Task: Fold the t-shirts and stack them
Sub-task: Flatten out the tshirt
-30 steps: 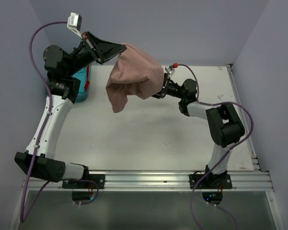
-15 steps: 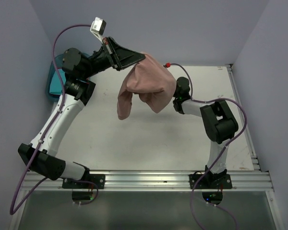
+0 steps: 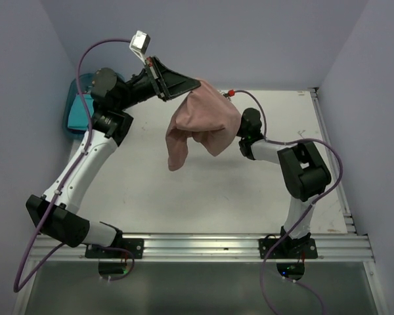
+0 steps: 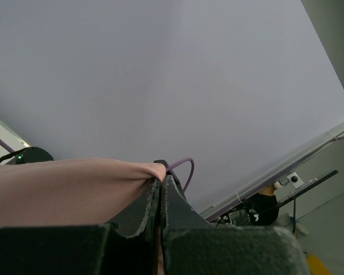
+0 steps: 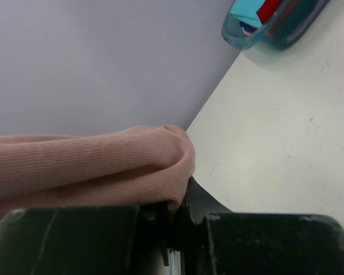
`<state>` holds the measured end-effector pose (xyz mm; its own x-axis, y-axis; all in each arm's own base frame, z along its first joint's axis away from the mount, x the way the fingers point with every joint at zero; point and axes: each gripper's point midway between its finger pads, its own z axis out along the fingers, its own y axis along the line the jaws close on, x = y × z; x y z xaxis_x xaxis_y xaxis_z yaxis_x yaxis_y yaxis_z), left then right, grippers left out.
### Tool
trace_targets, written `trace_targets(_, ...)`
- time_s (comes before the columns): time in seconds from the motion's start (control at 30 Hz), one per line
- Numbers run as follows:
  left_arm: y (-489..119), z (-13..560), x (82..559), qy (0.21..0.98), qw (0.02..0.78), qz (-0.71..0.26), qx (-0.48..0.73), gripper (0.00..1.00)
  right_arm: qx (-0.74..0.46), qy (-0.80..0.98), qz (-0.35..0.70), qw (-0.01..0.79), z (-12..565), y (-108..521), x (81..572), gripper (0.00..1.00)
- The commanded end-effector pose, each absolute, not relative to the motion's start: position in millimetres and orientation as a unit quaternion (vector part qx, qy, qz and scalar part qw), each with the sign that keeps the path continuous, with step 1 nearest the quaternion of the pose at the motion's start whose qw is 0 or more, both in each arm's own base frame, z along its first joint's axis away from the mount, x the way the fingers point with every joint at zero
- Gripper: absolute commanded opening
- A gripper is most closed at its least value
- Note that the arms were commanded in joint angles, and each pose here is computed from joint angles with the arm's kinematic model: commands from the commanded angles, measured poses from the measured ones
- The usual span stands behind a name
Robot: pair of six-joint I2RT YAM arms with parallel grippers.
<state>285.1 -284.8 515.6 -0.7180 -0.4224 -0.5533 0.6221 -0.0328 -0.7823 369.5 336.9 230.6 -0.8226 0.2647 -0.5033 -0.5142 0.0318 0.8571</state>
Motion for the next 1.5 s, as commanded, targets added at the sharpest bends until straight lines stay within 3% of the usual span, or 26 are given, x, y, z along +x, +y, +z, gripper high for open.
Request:
trace_targets(0.0,-272.6,508.8,302.9,0.596,0.413,-0.683,0.088,0.0,-0.149,0.643,0.674,0.33,261.5,330.2,346.0,0.0)
trace_targets(0.2,-228.9,436.9,401.2,0.663,0.461,-0.59,0.004,0.0,-0.185,0.702,0.591,0.352,250.5,315.7,309.5,0.0)
trace_targets(0.4,-235.7,334.8,472.5,0.724,0.386,-0.57,-0.045,0.0,-0.196,0.774,0.514,0.314,225.6,306.0,269.6,0.0)
trace_targets(0.67,-240.1,251.1,492.7,0.763,0.331,-0.551,-0.074,0.0,-0.188,0.844,0.42,0.274,189.4,303.2,247.7,0.0)
trace_targets(1.0,-248.3,243.6,504.3,0.763,0.315,-0.56,-0.061,0.0,-0.134,0.941,0.193,0.243,141.1,266.7,234.5,0.0)
trace_targets(1.03,-248.3,244.2,504.5,0.763,0.316,-0.561,-0.061,0.0,-0.112,0.947,0.172,0.245,141.5,260.8,239.3,0.03)
trace_targets(1.1,-250.9,245.9,503.3,0.763,0.315,-0.562,-0.056,0.0,-0.099,0.961,0.113,0.231,131.0,243.1,237.3,0.32)
trace_targets(1.13,-252.5,245.0,501.8,0.763,0.313,-0.562,-0.054,0.0,-0.092,0.96,0.092,0.249,136.1,237.7,245.1,0.49)
trace_targets(1.17,-255.5,244.0,500.0,0.765,0.312,-0.562,-0.05,0.0,-0.091,0.957,0.091,0.259,142.0,236.8,246.4,0.78)
trace_targets(1.27,-260.1,232.4,497.9,0.774,0.301,-0.555,-0.049,0.0,-0.114,0.942,0.116,0.293,166.0,251.0,248.3,0.92)
trace_targets(1.47,-267.7,211.5,494.2,0.784,0.287,-0.549,-0.048,0.0,-0.175,0.917,0.184,0.309,186.6,298.5,257.1,0.93)
